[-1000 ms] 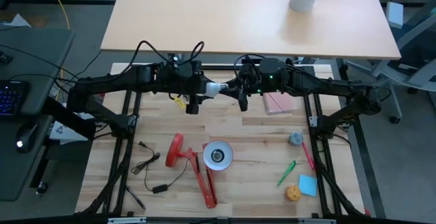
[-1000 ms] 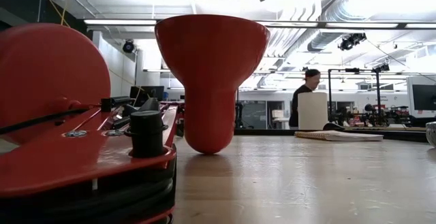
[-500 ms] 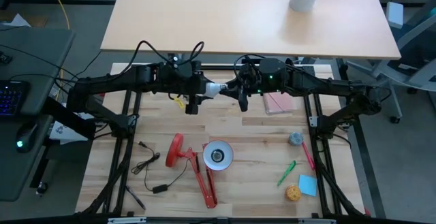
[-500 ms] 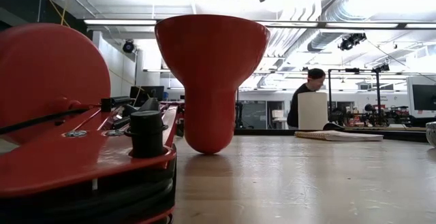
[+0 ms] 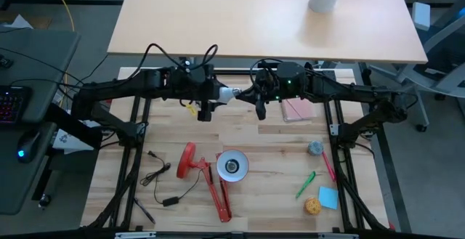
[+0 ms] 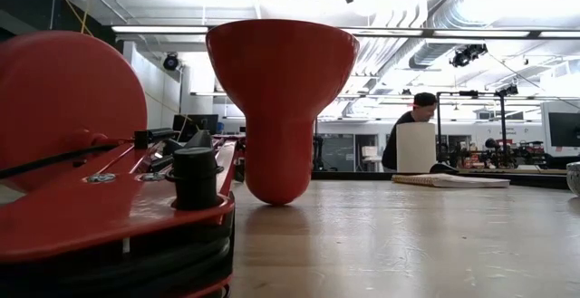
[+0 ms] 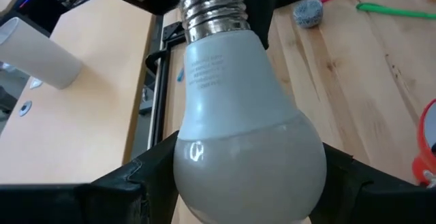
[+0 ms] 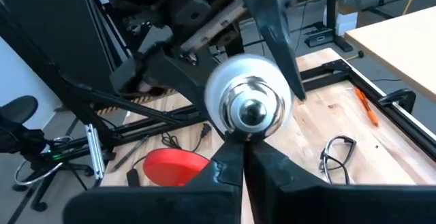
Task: Screw lightbulb
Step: Insert the lightbulb into the lamp
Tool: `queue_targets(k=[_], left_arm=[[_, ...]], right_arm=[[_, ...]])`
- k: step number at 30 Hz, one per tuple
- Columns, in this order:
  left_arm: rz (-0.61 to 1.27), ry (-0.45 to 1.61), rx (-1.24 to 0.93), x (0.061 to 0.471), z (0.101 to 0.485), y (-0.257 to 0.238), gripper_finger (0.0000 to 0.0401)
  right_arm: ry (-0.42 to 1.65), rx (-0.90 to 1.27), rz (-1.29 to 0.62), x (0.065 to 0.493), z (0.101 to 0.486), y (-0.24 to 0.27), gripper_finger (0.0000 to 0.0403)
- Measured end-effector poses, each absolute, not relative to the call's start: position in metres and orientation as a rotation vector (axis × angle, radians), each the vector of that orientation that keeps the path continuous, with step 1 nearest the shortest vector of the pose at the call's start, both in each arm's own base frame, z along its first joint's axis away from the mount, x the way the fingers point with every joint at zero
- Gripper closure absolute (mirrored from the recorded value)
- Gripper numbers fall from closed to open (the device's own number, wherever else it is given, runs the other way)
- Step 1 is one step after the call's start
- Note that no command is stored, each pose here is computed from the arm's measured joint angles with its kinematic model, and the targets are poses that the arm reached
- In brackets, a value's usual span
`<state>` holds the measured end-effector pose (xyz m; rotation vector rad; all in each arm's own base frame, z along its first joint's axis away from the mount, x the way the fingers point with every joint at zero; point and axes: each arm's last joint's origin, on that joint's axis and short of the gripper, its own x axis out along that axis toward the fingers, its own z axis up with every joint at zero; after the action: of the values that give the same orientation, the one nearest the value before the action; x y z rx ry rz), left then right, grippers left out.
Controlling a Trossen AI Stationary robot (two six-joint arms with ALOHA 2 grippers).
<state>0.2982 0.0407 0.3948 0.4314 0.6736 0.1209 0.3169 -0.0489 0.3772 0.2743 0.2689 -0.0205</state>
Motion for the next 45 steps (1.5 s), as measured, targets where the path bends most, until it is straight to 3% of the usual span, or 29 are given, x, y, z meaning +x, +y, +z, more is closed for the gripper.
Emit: queue_targets(k=[6, 16, 21, 28, 45], left_arm=[[0.131, 0.689, 0.448, 0.298, 0.394, 0.041, 0.0163], [0.153, 0.729, 0.469, 0.296, 0.391, 0.042, 0.0199], [0.154, 0.737, 0.511, 0.296, 0.391, 0.042, 0.0206], [0.149, 0.715, 0.544, 0.299, 0.392, 0.043, 0.0209], [0.141, 0.708, 0.586, 0.316, 0.383, 0.045, 0.0209]], right_arm=[[0.293, 0.271, -0.022, 0.315, 0.376, -0.049, 0.0343], [0.375, 0.211, -0.046, 0.312, 0.372, -0.05, 0.0165], [0.372, 0.095, -0.136, 0.309, 0.385, -0.052, 0.0108], [0.338, -0.015, -0.124, 0.309, 0.399, -0.052, 0.0098], [0.372, 0.011, -0.117, 0.323, 0.386, -0.051, 0.0105]])
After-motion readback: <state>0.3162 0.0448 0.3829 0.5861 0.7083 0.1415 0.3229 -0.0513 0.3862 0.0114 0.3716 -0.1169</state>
